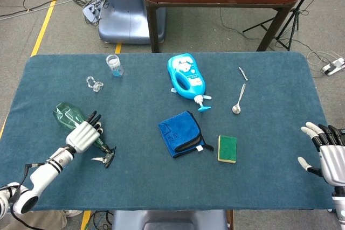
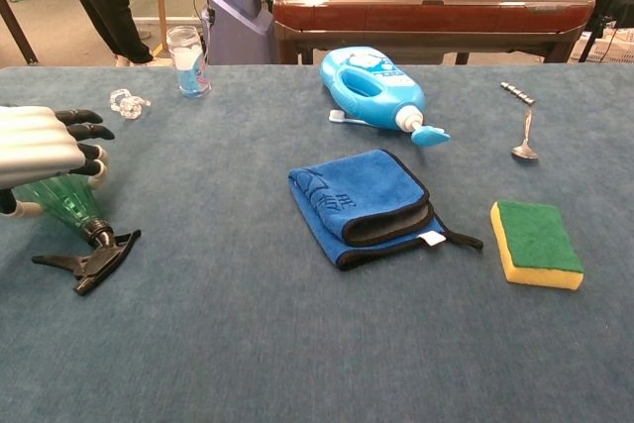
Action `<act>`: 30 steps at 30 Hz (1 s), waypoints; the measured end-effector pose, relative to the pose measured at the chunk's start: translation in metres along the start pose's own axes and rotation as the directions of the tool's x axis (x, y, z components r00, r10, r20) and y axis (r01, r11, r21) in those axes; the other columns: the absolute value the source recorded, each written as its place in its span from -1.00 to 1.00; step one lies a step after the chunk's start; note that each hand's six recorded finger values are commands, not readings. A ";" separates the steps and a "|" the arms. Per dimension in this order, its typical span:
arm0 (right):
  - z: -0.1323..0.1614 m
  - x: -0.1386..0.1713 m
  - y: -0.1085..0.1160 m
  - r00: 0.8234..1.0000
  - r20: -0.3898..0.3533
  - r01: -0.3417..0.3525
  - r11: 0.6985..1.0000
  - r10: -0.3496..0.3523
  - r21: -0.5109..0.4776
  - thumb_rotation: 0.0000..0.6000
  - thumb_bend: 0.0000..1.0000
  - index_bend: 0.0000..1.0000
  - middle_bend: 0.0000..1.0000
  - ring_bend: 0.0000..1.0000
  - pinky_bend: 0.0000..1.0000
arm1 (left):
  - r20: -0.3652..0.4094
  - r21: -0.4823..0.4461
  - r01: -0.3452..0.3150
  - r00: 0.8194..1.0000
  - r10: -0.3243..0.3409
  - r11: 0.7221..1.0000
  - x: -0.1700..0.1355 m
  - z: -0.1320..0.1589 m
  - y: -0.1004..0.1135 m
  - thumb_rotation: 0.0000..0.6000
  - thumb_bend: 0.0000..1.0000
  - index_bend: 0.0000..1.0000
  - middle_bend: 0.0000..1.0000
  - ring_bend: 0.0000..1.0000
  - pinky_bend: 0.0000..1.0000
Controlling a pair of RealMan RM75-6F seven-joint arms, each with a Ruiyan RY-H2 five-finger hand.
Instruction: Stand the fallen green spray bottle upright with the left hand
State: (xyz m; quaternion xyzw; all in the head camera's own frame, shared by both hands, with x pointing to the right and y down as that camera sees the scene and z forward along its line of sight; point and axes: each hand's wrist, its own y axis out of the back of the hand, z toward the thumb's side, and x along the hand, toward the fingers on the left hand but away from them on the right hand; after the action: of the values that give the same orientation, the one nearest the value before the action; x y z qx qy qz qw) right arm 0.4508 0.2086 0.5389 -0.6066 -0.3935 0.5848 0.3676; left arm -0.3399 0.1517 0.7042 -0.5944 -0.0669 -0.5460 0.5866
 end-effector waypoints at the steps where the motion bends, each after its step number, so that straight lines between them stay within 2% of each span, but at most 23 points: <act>1: 0.000 0.000 0.000 1.000 0.000 0.000 1.000 0.000 0.000 1.00 -0.64 -0.58 -0.67 -0.82 -0.82 | -0.002 0.001 -0.001 1.000 0.001 1.000 0.000 0.000 0.000 1.00 -0.34 -0.15 -0.37 -0.77 -1.00; 8: 0.001 0.000 0.001 1.000 -0.003 0.003 1.000 -0.003 -0.002 1.00 -0.64 -0.58 -0.67 -0.82 -0.82 | -0.011 -0.025 -0.013 1.000 0.013 1.000 0.002 -0.001 0.001 1.00 -0.29 0.04 -0.16 -0.60 -1.00; 14: 0.002 0.000 0.002 1.000 -0.006 0.007 1.000 -0.007 -0.002 1.00 -0.64 -0.58 -0.67 -0.82 -0.82 | -0.033 -0.126 -0.047 0.999 0.044 0.991 0.001 -0.008 0.008 1.00 -0.28 0.08 -0.12 -0.56 -1.00; 17: 0.003 0.000 0.002 1.000 -0.008 0.007 1.000 -0.007 -0.004 1.00 -0.64 -0.58 -0.67 -0.82 -0.82 | -0.048 -0.214 -0.070 0.997 0.061 0.974 0.000 -0.015 0.014 1.00 -0.28 0.09 -0.10 -0.54 -1.00; 20: 0.003 0.000 0.002 1.000 -0.010 0.007 1.000 -0.007 -0.005 1.00 -0.64 -0.58 -0.67 -0.82 -0.82 | -0.070 -0.329 -0.102 0.994 0.084 0.939 -0.002 -0.023 0.023 1.00 -0.28 0.09 -0.09 -0.53 -1.00; 22: 0.004 0.000 0.003 1.000 -0.012 0.009 1.000 -0.009 -0.005 1.00 -0.64 -0.58 -0.67 -0.82 -0.82 | -0.087 -0.424 -0.128 0.991 0.100 0.897 -0.004 -0.029 0.031 1.00 -0.28 0.08 -0.09 -0.53 -1.00; 26: 0.004 0.000 0.003 1.000 -0.013 0.009 1.000 -0.009 -0.006 1.00 -0.64 -0.58 -0.67 -0.82 -0.82 | -0.113 -0.607 -0.172 0.985 0.129 0.776 -0.008 -0.040 0.046 1.00 -0.28 0.06 -0.09 -0.53 -0.99; 27: 0.004 0.000 0.003 1.000 -0.013 0.009 1.000 -0.009 -0.005 1.00 -0.64 -0.58 -0.67 -0.82 -0.82 | -0.120 -0.660 -0.183 0.983 0.138 0.729 -0.009 -0.042 0.051 1.00 -0.28 0.06 -0.09 -0.53 -0.99; 29: 0.005 0.000 0.003 1.000 -0.014 0.010 1.000 -0.010 -0.005 1.00 -0.64 -0.58 -0.67 -0.82 -0.82 | -0.127 -0.733 -0.196 0.980 0.152 0.652 -0.010 -0.046 0.059 1.00 -0.28 0.04 -0.09 -0.54 -0.99; 30: 0.005 0.001 0.003 1.000 -0.014 0.010 1.000 -0.010 -0.004 1.00 -0.64 -0.58 -0.67 -0.82 -0.82 | -0.130 -0.776 -0.202 0.978 0.161 0.597 -0.010 -0.048 0.063 1.00 -0.28 0.04 -0.09 -0.54 -0.99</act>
State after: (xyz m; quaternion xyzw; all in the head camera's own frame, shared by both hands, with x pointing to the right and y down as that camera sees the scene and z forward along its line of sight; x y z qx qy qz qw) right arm 0.4462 0.2077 0.5356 -0.6096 -0.3951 0.5778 0.3720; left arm -0.3254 0.1016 0.6436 -0.7816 0.2528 -0.4711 0.3213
